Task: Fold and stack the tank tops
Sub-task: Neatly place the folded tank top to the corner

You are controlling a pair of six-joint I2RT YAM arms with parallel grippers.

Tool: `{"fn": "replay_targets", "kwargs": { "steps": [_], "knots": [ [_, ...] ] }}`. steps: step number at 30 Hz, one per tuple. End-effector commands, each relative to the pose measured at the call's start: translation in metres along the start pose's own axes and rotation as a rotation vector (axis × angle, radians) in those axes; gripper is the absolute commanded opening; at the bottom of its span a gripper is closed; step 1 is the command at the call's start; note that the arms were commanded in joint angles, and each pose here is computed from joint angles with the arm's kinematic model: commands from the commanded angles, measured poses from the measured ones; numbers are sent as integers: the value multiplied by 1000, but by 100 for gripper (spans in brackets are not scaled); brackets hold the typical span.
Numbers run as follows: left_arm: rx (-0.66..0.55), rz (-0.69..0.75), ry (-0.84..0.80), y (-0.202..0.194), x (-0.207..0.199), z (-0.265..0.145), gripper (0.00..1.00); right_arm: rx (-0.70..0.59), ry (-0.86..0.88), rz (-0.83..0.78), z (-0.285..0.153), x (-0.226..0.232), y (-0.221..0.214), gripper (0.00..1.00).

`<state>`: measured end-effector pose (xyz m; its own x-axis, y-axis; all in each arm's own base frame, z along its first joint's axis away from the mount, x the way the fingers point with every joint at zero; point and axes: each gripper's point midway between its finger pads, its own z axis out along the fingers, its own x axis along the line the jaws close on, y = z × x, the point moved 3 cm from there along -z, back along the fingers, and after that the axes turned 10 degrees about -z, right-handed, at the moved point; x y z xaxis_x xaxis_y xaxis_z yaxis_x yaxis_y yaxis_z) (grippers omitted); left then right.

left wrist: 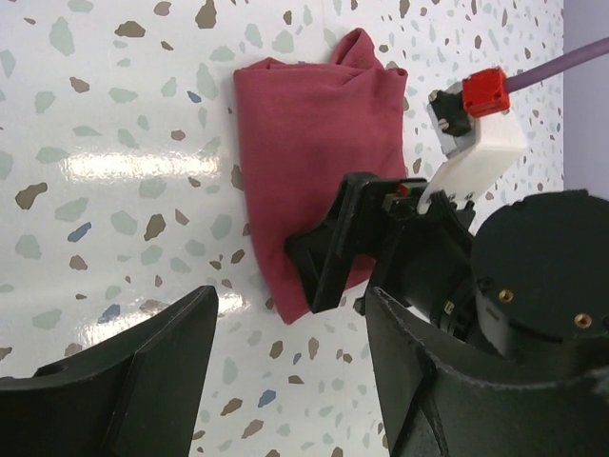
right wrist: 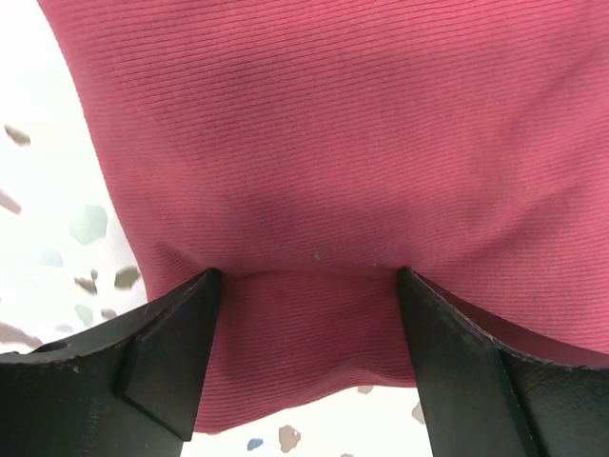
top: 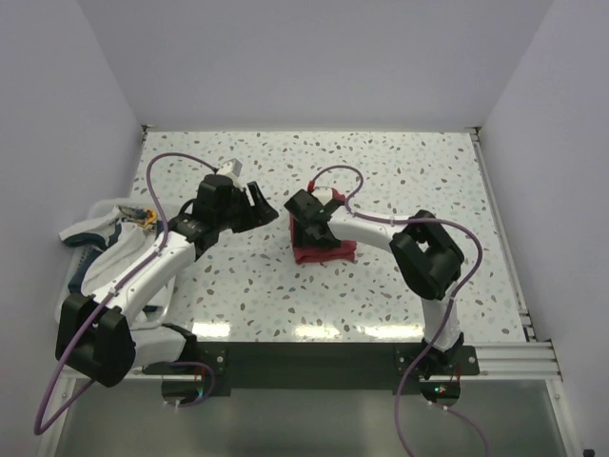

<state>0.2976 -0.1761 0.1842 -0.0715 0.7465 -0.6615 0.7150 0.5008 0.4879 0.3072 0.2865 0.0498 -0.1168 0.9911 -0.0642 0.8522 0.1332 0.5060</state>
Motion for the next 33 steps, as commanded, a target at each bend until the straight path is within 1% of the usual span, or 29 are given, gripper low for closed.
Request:
{"fn": "replay_targets", "kwargs": {
  "steps": [1, 3, 7, 9, 10, 18, 19, 20, 22, 24, 25, 26, 29, 30, 32, 33],
  "knots": [
    [-11, 27, -37, 9, -10, -6, 68, 21, -100, 21, 14, -33, 12, 79],
    [-11, 33, -46, 9, -12, -7, 68, 32, -97, 22, 18, -45, 15, 79],
    [-8, 40, -49, 10, -13, -9, 68, 42, -118, 45, 26, -85, 32, 79],
    [3, 44, -53, 7, -13, -9, 68, 55, -139, 13, 28, -99, 35, 81],
    [2, 42, -56, 8, -14, -9, 68, 55, -158, 32, 28, -113, 45, 81],
    [26, 53, -87, 6, -20, -14, 68, 149, -253, 11, 50, -190, 66, 82],
    [30, 54, -91, 5, -20, -15, 68, 175, -270, 24, 59, -205, 65, 83],
    [27, 56, -99, 6, -22, -18, 68, 170, -268, 21, 60, -212, 73, 83],
    [30, 64, -106, 5, -24, -20, 68, 198, -278, 43, 65, -233, 75, 82],
    [34, 76, -106, 5, -24, -23, 68, 202, -292, 58, 73, -254, 82, 83],
    [35, 81, -107, 6, -25, -24, 68, 183, -295, 65, 72, -260, 92, 83],
    [34, 87, -111, 7, -26, -26, 68, 201, -303, 55, 77, -267, 90, 83],
    [49, 101, -121, 5, -28, -29, 68, 183, -314, 73, 81, -292, 103, 83],
    [60, 106, -123, 4, -28, -30, 68, 200, -320, 73, 87, -298, 100, 83],
    [65, 112, -129, 3, -29, -32, 68, 185, -315, 96, 89, -314, 109, 83],
    [71, 117, -133, 1, -29, -31, 68, 198, -314, 104, 94, -318, 107, 83]
  ]
}}
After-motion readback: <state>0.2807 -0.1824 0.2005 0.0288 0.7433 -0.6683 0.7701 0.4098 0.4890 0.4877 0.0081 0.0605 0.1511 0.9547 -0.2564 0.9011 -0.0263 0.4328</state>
